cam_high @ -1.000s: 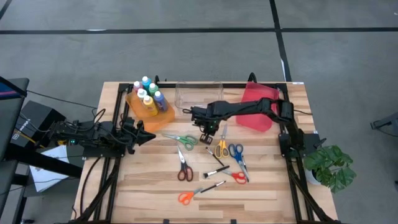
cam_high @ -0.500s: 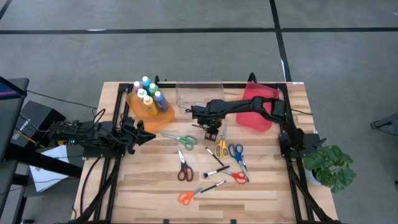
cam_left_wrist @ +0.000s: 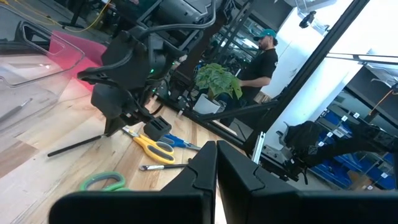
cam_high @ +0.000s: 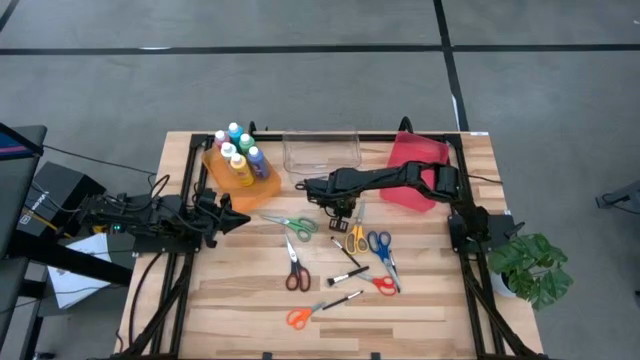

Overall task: Pick & Place Paint Supplies
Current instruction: Put the black paint brush into the transparent bin

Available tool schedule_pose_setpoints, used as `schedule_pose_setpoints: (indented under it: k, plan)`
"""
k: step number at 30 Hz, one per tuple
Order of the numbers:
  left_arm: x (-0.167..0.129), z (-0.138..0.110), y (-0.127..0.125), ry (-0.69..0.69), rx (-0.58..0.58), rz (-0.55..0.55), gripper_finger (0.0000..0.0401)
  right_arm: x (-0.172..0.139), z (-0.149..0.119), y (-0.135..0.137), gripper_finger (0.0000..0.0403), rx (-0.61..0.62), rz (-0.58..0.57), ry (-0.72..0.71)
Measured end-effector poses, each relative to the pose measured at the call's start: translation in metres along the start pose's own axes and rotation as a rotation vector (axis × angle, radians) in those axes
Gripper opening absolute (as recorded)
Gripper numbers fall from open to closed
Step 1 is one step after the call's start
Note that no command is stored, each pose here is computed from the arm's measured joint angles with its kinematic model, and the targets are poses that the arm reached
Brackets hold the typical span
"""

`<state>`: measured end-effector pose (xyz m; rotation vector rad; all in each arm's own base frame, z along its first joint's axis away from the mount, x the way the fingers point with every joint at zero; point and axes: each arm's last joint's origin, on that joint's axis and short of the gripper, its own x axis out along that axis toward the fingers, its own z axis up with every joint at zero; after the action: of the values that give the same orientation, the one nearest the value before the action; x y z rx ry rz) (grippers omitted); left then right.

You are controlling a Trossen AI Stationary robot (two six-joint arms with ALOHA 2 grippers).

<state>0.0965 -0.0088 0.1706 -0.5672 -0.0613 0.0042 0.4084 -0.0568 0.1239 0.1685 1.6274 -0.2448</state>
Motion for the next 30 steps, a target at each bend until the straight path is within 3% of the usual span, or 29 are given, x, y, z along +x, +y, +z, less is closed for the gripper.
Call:
schedule_pose_setpoints:
  k: [15,30]
  plan:
    - [0.0,0.0,0.0,-0.001,0.0,0.0,0.0006,-0.035,-0.004,0.005,0.0,0.062,0.081,-0.118]
    - [0.0,0.0,0.0,0.0,0.0,0.0,0.0006,-0.038,-0.009,0.032,0.0,0.043,0.133,-0.109]
